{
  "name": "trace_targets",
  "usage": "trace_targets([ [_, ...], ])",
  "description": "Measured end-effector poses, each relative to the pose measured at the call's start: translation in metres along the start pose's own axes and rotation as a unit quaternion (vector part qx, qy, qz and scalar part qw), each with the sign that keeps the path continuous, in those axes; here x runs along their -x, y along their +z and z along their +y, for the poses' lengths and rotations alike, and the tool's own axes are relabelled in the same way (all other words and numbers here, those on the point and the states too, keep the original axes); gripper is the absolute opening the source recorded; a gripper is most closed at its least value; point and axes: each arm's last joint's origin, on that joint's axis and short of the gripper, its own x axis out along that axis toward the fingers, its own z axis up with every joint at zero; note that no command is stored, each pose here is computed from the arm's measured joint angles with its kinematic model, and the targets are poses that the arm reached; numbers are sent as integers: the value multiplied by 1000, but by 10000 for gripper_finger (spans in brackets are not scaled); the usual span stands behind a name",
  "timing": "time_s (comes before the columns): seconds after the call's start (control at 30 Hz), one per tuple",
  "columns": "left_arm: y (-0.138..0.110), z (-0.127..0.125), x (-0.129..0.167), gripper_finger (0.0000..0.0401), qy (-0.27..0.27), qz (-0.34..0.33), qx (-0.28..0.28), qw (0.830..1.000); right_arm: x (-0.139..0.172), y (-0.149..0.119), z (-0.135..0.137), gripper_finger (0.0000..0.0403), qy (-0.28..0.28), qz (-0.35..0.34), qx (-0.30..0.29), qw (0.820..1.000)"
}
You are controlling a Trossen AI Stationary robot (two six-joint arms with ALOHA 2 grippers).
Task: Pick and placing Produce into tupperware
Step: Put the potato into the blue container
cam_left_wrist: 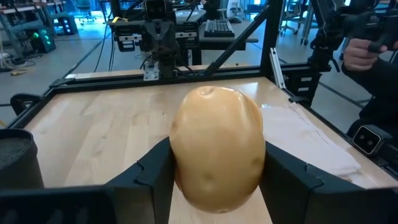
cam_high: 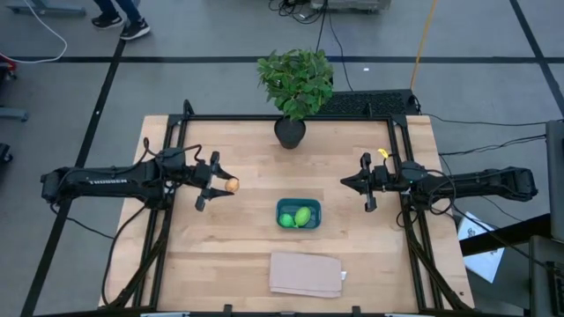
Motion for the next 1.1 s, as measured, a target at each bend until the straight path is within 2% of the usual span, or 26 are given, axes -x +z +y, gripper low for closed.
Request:
trace_targets([
  [0.3,0,1,0,193,19,0,22,1000,0,0,0,0,0,0,0,1000],
  [0.53,0,1,0,183,19,0,21,1000,0,0,0,0,0,0,0,1000],
  [0.7,2,2,-1,192,27,-10,28,999,0,0,0,0,0,0,0,1000],
  [1.1,-1,16,-32,185,29,-17,57,998,0,0,0,0,0,0,0,1000],
])
